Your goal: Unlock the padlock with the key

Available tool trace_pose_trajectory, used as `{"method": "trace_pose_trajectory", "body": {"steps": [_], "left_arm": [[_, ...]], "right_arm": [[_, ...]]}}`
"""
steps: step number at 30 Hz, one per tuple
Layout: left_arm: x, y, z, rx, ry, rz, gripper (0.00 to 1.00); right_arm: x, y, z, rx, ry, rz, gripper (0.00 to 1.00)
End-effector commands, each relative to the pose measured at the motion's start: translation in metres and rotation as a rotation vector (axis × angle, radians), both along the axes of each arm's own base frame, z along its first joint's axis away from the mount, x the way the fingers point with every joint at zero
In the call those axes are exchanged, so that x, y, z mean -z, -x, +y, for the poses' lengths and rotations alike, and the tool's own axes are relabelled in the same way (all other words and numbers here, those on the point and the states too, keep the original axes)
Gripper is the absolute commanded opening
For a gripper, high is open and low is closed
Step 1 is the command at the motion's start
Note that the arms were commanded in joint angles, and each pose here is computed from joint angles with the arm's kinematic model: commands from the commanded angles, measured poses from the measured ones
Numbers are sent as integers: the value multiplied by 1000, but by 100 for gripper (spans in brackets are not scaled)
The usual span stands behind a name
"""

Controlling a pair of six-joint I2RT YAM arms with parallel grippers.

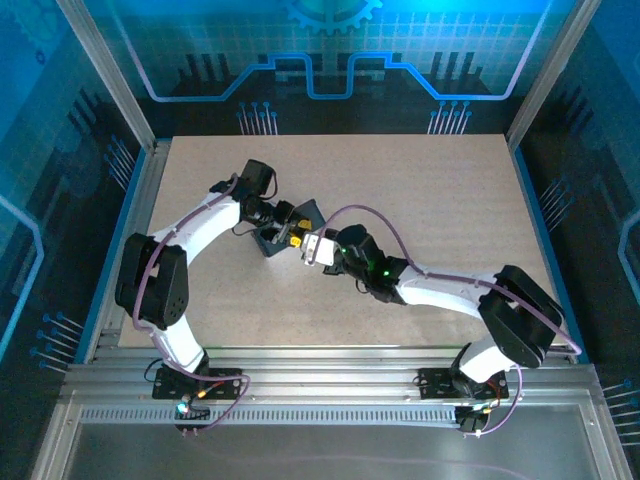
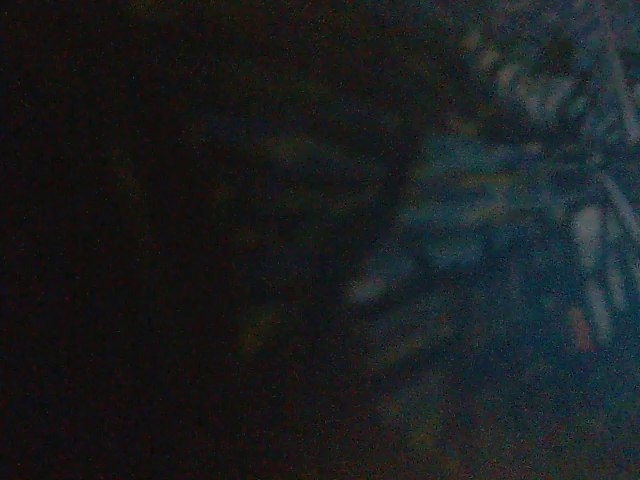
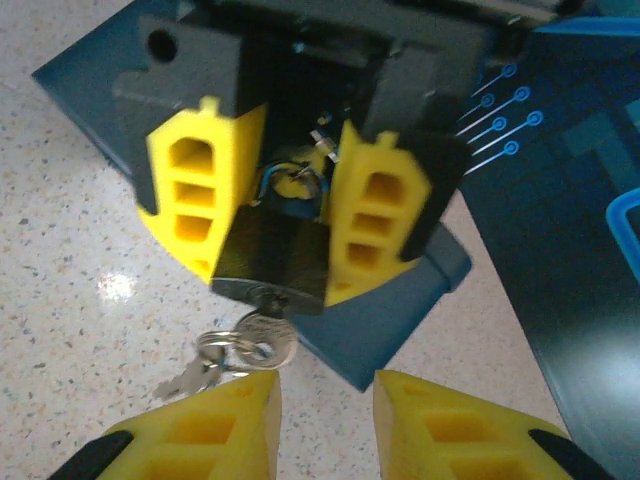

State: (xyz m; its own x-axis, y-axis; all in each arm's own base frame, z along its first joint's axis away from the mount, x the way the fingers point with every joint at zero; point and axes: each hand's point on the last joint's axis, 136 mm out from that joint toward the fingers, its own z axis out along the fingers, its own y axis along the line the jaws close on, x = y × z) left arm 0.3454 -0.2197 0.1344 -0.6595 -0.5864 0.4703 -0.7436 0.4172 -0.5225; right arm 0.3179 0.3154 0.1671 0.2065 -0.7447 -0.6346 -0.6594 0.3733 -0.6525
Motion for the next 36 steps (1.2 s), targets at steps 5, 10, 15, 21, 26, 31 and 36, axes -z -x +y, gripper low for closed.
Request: {"method": "trace_pose_trajectory", "body": {"steps": [5, 10, 15, 21, 26, 31, 36], "left_arm": [[-22, 9, -5, 40, 46, -24, 0], [-22, 9, -4, 37, 46, -25, 0], [-24, 8, -3, 35, 48, -27, 0], [-27, 8, -3, 35, 48, -34, 0], [-27, 9, -3, 36, 51, -33, 0], [-29, 9, -3, 36, 50, -39, 0], [-28, 9, -3, 36, 52, -36, 0]], "right_arm": [[-10, -4, 14, -62, -1, -23, 29], [1, 3, 16, -107, 23, -4, 29], [8, 6, 15, -133, 47, 17, 29], [13, 6, 17, -153, 70, 15, 29], [13, -2, 22, -142, 83, -13, 28], [16, -4, 23, -140, 88, -15, 25], [3, -9, 31, -144, 77, -40, 21]]}}
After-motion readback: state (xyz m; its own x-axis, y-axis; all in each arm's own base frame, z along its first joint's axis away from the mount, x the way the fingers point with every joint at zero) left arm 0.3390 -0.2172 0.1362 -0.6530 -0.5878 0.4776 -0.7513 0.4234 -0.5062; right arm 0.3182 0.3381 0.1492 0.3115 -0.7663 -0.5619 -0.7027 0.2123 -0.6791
